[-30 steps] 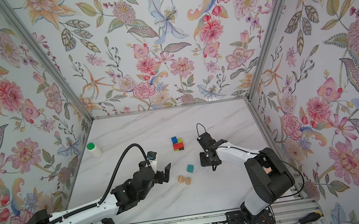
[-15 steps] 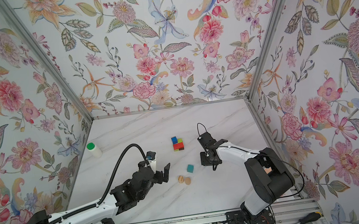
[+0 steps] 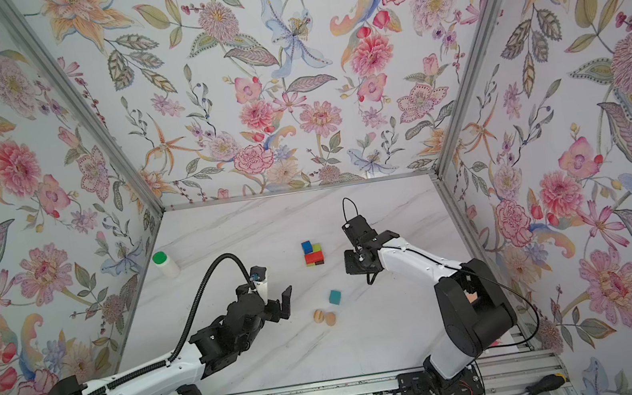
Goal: Build the wood block tower
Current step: 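Close the right gripper on the light-blue cube, then lift the light-blue cube and carry it over the stack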
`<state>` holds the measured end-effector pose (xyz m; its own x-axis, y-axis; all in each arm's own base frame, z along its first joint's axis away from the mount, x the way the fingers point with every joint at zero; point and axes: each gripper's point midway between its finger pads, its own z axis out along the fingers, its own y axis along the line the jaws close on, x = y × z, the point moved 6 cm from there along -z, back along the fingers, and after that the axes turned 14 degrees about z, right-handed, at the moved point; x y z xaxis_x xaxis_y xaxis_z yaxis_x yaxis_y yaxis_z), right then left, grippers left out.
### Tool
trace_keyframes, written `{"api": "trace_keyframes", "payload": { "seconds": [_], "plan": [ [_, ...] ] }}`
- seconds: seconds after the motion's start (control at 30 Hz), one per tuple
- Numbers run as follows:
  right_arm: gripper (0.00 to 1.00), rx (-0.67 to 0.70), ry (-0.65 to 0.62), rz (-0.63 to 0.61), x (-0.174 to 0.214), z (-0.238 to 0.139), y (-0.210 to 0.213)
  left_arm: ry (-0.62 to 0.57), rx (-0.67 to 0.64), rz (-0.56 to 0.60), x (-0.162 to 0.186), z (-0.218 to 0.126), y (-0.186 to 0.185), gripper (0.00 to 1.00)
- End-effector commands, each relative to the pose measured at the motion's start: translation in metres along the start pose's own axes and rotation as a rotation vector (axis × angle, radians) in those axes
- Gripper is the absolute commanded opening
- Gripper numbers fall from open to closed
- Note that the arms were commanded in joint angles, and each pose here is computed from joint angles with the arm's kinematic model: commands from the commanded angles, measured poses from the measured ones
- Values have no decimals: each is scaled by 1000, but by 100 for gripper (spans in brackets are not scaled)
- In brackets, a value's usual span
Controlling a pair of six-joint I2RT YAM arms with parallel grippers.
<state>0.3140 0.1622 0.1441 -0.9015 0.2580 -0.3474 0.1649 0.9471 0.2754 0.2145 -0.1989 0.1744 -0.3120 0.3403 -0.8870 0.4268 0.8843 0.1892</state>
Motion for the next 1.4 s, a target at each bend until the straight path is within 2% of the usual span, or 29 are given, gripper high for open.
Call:
{"api": "trace_keyframes", "payload": {
  "seconds": [0.0, 0.23, 0.53, 1.37],
  "plan": [
    [29, -30, 21, -28, -14, 6, 15, -3, -7, -4, 2, 1, 9, 99],
    [29, -82, 46, -64, -48, 28, 50, 23, -42, -8, 7, 6, 22, 99],
    [29, -124, 77, -94, -70, 50, 76, 42, -74, -20, 6, 13, 37, 99],
    [30, -152, 124, -130, -70, 69, 100, 54, -82, -37, 12, 17, 47, 99]
  ]
}}
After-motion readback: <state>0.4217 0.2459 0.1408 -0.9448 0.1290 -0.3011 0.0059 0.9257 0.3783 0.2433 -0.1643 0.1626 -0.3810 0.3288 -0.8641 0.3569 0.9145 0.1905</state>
